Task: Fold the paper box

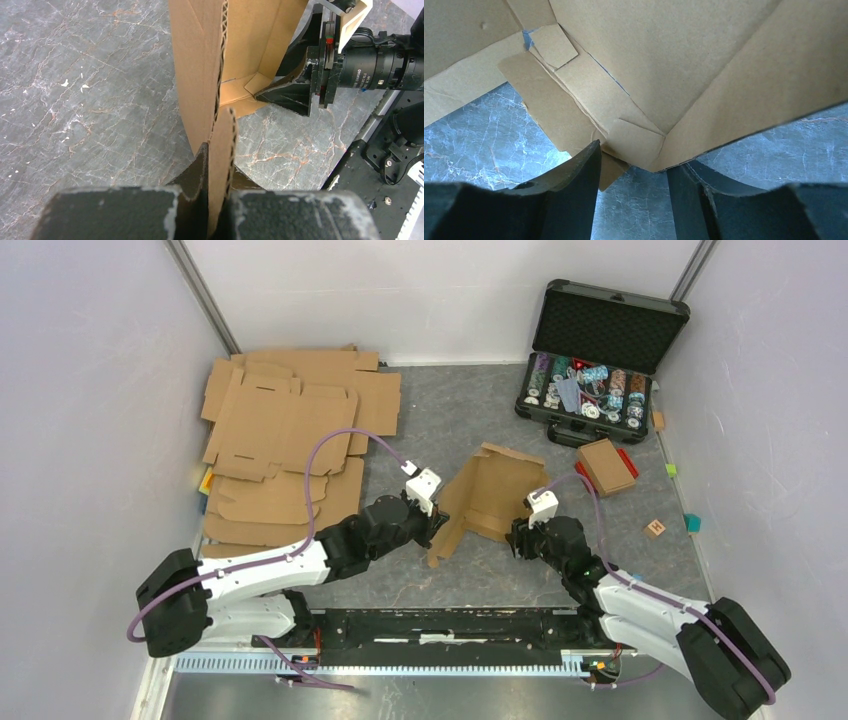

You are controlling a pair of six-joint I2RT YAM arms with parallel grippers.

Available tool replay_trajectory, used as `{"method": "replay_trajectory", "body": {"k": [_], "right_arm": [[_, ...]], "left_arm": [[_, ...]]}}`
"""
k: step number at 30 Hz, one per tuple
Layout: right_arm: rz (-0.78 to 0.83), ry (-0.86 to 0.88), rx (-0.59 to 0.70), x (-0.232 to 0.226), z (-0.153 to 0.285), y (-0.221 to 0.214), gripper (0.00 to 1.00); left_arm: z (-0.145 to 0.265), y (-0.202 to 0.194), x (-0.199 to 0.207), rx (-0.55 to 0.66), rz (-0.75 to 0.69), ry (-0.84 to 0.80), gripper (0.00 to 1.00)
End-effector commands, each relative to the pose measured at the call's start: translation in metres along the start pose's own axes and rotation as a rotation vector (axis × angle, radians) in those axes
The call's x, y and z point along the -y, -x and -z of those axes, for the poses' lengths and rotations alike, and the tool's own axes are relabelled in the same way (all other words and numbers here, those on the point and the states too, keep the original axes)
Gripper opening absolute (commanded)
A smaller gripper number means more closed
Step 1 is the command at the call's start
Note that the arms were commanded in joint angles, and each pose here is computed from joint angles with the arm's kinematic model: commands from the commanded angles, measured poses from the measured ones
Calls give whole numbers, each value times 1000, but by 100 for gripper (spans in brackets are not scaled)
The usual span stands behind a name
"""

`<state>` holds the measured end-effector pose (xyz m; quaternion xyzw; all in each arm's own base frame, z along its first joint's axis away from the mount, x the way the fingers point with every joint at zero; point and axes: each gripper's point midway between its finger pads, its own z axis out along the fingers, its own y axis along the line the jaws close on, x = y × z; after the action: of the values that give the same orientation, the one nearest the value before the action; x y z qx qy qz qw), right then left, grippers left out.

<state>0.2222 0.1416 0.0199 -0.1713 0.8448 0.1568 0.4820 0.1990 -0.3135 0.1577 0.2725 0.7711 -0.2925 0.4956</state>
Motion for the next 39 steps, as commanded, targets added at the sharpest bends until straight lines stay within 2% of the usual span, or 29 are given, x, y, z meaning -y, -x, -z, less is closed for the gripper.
{"method": "replay_trajectory", "body": {"k": [1,9,13,23,27,39], "right_arm": [[-45,55,76,-15,-3,23,54],[-91,20,110,-11,-6,33,47],[-80,-39,99,-4,-7,34,56],[-61,-147,161,14,1,53,53],[-51,-137,174,11,1,58,60],[-45,-104,265,8,11,71,51]], "left_arm": [[-2,2,18,-16,41,-71,4],[-6,0,25,-25,42,-95,4],[-8,0,27,-26,42,-98,4],[-6,-1,21,-28,30,-51,4],[-6,0,19,-26,31,-39,3],[-5,-1,14,-36,35,-12,4]]}}
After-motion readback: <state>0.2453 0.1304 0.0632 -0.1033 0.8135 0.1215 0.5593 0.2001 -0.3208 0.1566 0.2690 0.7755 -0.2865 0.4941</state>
